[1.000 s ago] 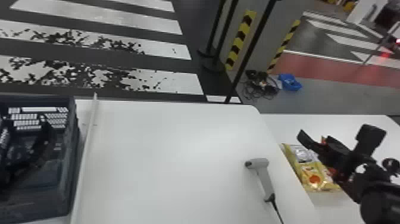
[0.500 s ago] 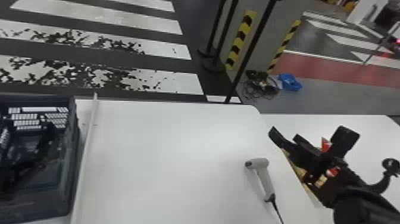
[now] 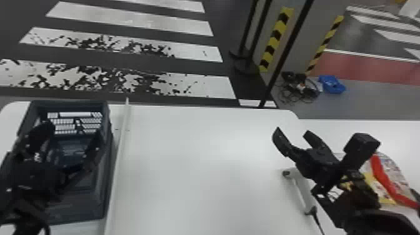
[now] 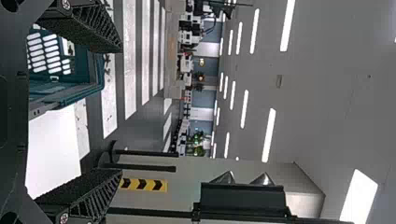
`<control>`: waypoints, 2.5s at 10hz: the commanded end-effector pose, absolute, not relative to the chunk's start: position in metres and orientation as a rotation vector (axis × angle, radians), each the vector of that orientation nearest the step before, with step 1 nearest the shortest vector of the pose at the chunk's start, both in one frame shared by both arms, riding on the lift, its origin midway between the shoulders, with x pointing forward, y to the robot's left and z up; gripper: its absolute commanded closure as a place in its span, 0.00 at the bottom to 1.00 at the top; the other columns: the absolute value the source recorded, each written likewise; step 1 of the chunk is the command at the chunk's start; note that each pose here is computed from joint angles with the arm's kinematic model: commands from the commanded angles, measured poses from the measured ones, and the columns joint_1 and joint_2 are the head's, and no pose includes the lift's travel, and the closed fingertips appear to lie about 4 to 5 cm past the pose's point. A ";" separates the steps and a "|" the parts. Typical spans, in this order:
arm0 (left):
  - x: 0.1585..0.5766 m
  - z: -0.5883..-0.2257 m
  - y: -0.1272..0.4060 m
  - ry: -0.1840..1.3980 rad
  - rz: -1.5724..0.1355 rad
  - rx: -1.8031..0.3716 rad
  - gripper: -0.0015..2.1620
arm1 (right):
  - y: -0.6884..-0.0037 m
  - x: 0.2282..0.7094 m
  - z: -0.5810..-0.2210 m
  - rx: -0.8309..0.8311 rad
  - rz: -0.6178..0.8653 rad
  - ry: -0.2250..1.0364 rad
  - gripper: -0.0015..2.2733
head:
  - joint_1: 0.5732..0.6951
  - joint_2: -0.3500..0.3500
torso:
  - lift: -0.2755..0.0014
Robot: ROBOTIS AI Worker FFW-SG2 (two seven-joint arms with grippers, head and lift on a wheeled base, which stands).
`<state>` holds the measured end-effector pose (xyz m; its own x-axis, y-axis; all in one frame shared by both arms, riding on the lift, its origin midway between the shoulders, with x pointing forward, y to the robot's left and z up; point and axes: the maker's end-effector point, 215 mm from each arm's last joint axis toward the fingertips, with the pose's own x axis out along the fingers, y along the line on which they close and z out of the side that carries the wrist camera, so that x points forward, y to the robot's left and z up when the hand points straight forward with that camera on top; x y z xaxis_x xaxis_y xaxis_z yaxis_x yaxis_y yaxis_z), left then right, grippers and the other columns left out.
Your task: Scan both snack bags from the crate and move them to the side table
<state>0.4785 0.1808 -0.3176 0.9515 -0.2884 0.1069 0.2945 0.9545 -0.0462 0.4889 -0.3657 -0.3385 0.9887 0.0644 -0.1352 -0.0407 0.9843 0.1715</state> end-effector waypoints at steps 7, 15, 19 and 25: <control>0.462 -0.312 0.192 -0.071 -0.261 -0.042 0.04 | -0.269 0.440 -0.309 0.062 0.083 -0.102 0.01 | 1.00 0.32 | 0.65; 0.441 -0.312 0.222 -0.062 -0.173 -0.058 0.04 | -0.279 0.438 -0.328 0.048 0.021 0.008 0.03 | 1.00 0.41 | 0.65; 0.442 -0.322 0.220 -0.040 -0.181 -0.056 0.04 | -0.283 0.438 -0.330 0.041 0.013 0.013 0.03 | 1.00 0.39 | 0.65; 0.446 -0.335 0.215 -0.022 -0.190 -0.059 0.04 | -0.286 0.437 -0.337 0.042 0.009 0.029 0.03 | 1.00 0.37 | 0.65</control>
<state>0.4461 0.2149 -0.3335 0.9819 -0.1873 0.0298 0.1887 0.9804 -0.0562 0.4377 -0.2854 -0.3344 0.9997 0.0102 -0.0225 -0.0092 0.9991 0.0414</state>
